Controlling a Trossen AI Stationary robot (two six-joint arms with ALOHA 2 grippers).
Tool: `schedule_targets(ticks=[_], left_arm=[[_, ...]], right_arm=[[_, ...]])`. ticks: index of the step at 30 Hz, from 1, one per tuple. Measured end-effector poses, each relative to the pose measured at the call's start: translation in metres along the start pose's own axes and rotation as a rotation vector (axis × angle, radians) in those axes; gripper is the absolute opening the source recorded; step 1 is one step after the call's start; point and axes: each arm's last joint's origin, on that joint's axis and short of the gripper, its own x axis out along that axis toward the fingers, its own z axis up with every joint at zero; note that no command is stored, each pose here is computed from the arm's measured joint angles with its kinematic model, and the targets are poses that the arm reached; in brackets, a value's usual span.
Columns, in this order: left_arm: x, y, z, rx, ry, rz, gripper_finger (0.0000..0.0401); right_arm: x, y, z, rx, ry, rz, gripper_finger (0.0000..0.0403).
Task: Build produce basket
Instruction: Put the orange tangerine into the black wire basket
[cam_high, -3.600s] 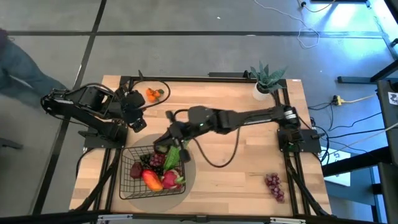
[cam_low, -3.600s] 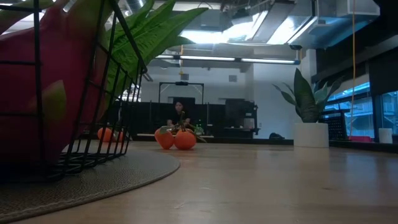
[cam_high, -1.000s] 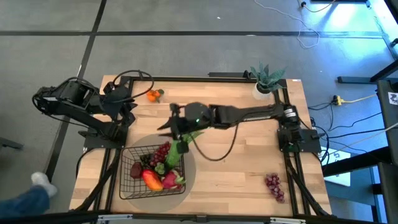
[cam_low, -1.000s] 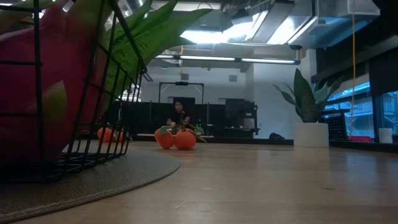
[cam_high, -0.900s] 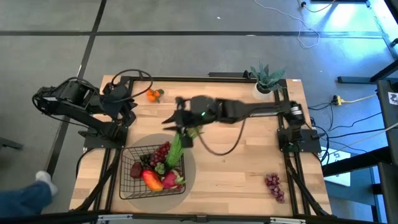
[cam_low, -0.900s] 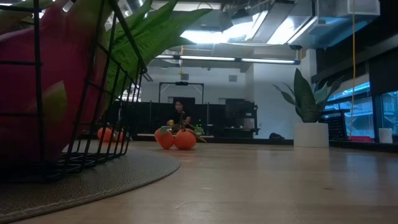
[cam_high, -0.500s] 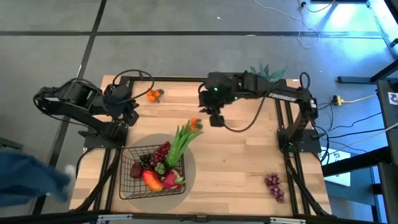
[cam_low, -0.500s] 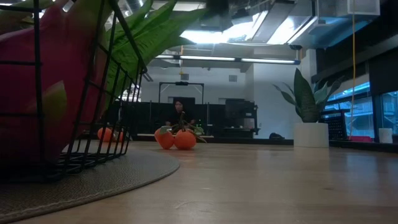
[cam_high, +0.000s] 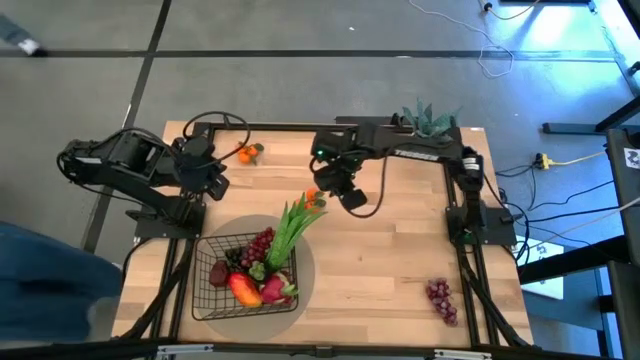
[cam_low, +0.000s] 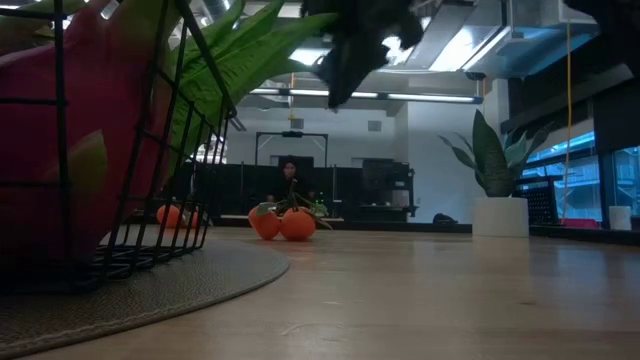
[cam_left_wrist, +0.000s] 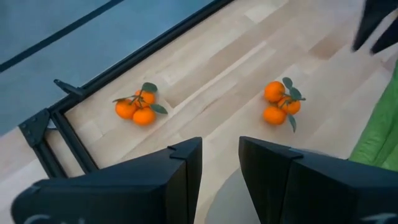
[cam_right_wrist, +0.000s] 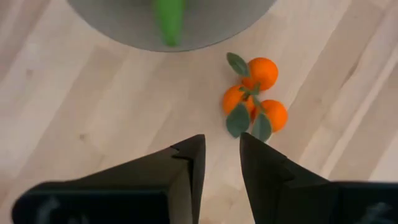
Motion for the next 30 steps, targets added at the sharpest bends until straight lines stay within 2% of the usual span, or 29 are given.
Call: schedule_targets(ticks=[12, 18, 24, 30], left_arm=[[0.001, -0.001, 0.0, -0.057, 0.001, 0.004, 0.0094], [0.001, -0.001, 0.0, -0.063, 0.001, 0.004, 0.0094], [0.001, -0.001, 0.0, -0.064, 0.001, 0.003, 0.0094], [0.001, -0.001, 0.0, -0.062, 0.001, 0.004, 0.0094]], right_arm=[[0.077, -0.028, -0.002, 0.005, 0.051, 0.041, 0.0088], [0.096, -0.038, 0.002, -0.012, 0.004, 0.002, 0.0088], [0.106, -0.04, -0.001, -0.014, 0.02, 0.016, 0.0088], [0.107, -0.039, 0.001, -0.101, -0.009, 0.028, 0.0088]])
